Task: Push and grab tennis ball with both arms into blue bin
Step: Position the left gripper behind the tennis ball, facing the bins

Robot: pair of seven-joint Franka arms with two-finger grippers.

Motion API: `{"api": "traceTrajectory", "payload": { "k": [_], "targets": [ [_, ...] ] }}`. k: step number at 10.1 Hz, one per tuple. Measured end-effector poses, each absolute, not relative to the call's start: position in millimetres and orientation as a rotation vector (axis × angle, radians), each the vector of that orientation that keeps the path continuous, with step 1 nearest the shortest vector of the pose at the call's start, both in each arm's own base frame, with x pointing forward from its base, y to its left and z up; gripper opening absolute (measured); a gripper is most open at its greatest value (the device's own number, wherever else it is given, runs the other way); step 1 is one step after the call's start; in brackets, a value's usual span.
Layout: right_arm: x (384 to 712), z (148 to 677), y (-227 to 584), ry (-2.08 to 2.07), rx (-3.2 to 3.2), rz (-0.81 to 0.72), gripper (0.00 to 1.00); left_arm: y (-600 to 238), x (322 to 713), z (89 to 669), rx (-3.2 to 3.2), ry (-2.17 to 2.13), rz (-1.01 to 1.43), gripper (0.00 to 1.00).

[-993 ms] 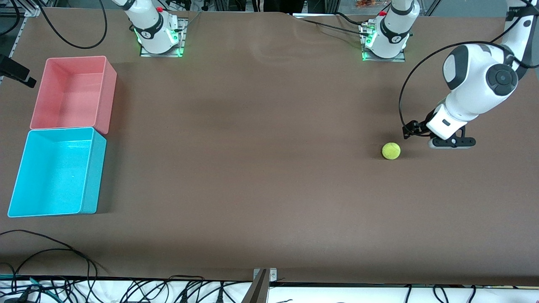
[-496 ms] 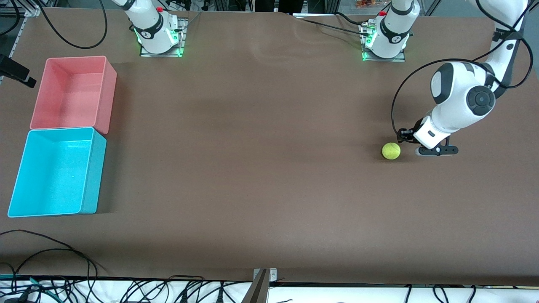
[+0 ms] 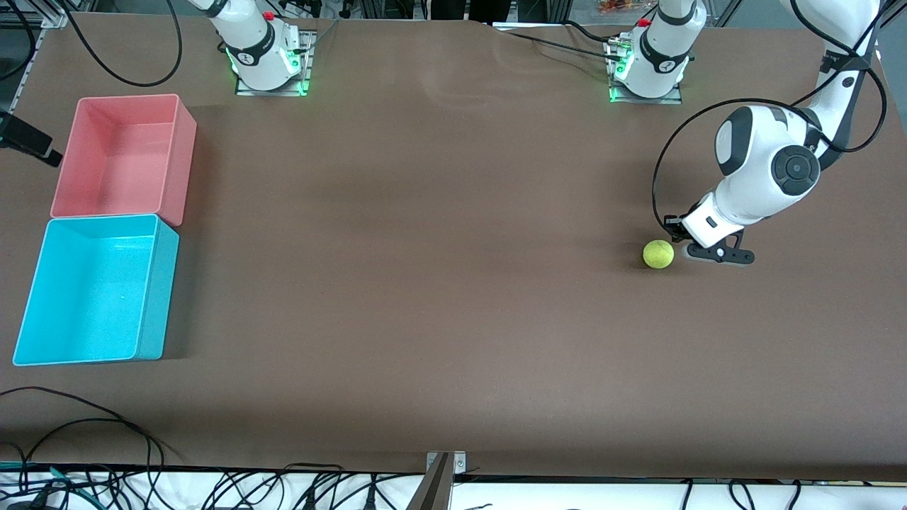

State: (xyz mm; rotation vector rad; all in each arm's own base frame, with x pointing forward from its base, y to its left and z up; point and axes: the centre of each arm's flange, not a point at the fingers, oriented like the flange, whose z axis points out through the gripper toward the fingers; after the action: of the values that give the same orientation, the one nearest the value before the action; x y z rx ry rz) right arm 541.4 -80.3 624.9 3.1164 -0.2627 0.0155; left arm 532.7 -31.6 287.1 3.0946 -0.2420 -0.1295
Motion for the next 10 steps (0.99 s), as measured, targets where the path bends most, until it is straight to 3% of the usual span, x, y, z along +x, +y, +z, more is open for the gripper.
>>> {"api": "traceTrajectory", "payload": {
  "k": [5,10],
  "targets": [
    [557,612,-85,-0.272,3.106,0.060,1.00,-19,538,291,2.847,-1.221,-0.043,0.01],
    [562,600,-90,-0.288,3.101,0.027,1.00,5,533,282,2.581,-1.702,-0.033,0.01]
  ]
}}
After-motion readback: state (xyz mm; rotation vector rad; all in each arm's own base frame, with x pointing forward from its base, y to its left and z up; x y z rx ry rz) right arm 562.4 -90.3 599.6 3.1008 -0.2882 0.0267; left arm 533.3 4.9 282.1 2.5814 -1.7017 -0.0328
